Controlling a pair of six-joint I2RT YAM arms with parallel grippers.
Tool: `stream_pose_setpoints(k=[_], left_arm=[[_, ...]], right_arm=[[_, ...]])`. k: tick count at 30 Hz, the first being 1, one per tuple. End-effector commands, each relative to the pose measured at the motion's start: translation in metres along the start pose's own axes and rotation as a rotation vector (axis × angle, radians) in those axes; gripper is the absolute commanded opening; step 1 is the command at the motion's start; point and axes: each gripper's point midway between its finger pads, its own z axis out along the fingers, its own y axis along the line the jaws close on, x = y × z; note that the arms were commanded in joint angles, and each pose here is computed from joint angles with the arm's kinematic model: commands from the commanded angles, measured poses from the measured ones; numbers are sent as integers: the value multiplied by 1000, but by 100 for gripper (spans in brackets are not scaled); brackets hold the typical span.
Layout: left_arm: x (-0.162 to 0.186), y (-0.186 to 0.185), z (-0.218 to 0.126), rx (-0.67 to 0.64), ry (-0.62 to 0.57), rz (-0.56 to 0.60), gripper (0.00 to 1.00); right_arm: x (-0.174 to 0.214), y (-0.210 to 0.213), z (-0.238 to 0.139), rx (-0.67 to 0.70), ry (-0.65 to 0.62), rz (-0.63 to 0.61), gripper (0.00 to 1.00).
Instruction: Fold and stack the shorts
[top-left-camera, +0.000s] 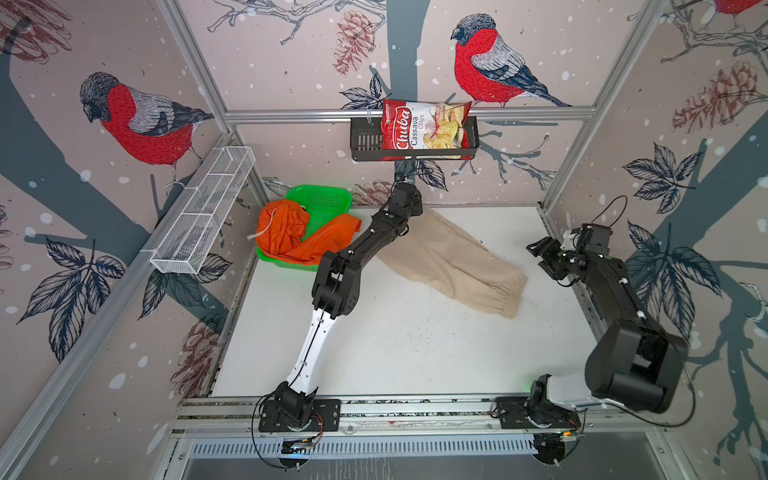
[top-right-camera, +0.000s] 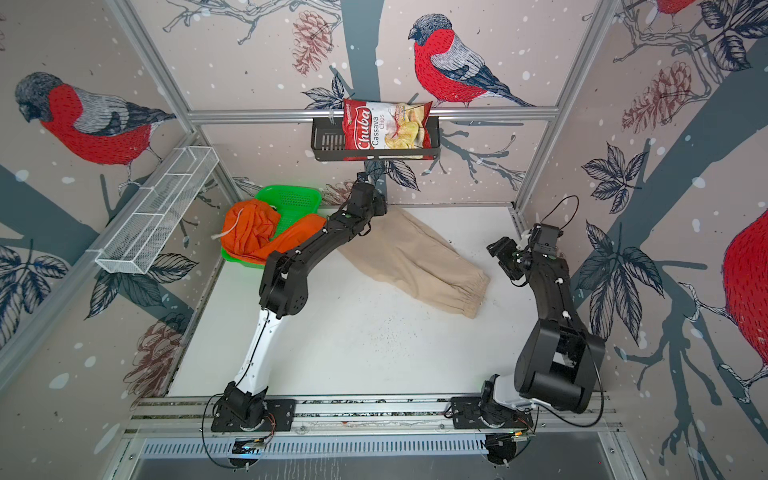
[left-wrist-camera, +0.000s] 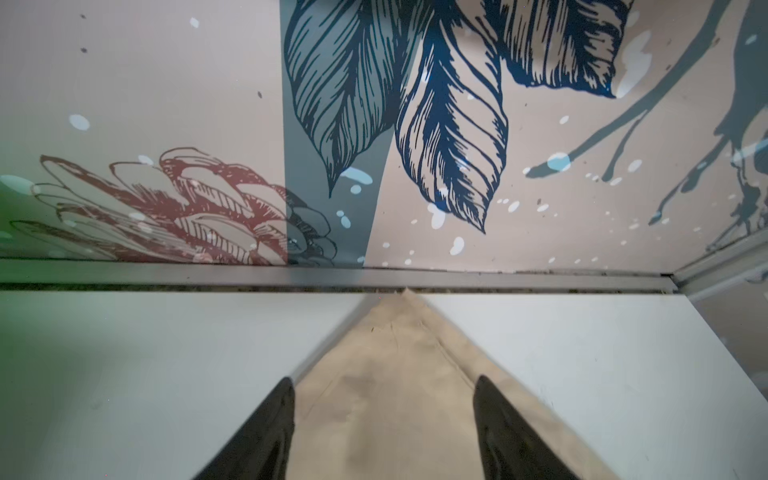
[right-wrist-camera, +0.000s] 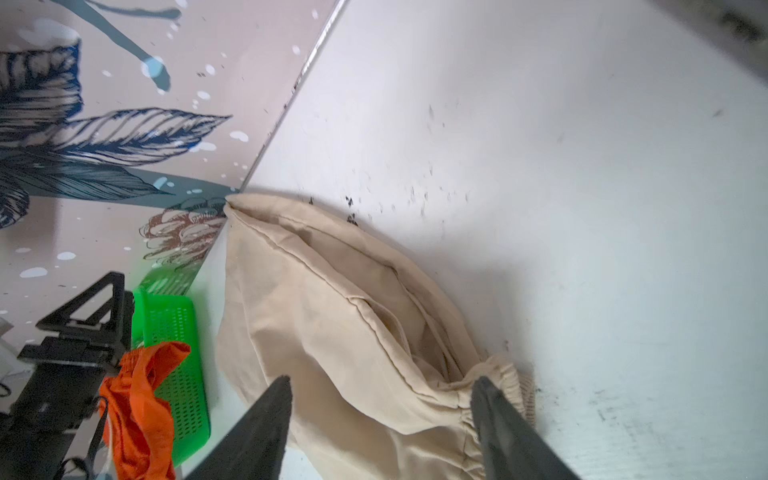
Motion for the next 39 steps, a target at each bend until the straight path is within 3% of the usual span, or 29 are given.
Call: stream_pose_setpoints(k=[1, 5, 9, 12, 22, 28, 35, 39], left_arm=[[-5, -18, -24, 167, -2, 28, 56], [40, -17, -40, 349, 67, -11, 39], [91, -4, -24, 335, 194, -34, 19], [123, 6, -12, 304, 285, -43, 10], [192, 51, -23, 123, 477, -23, 0], [224, 83, -71, 22, 534, -30, 0], [266, 124, -169, -76, 544, -139, 0], [284, 126, -221, -65, 534, -199, 0]], right_arm=[[16, 18, -6, -18, -27, -72, 64], [77, 48, 15, -135, 64, -192, 56], [119, 41, 45, -158, 197, -183, 47], [133, 21, 66, -109, 257, -167, 42], [147, -45, 92, 77, 334, -68, 39], [166, -56, 82, 100, 379, -71, 41], [197, -59, 65, 113, 453, -121, 45], [217, -41, 50, 77, 467, -200, 52]])
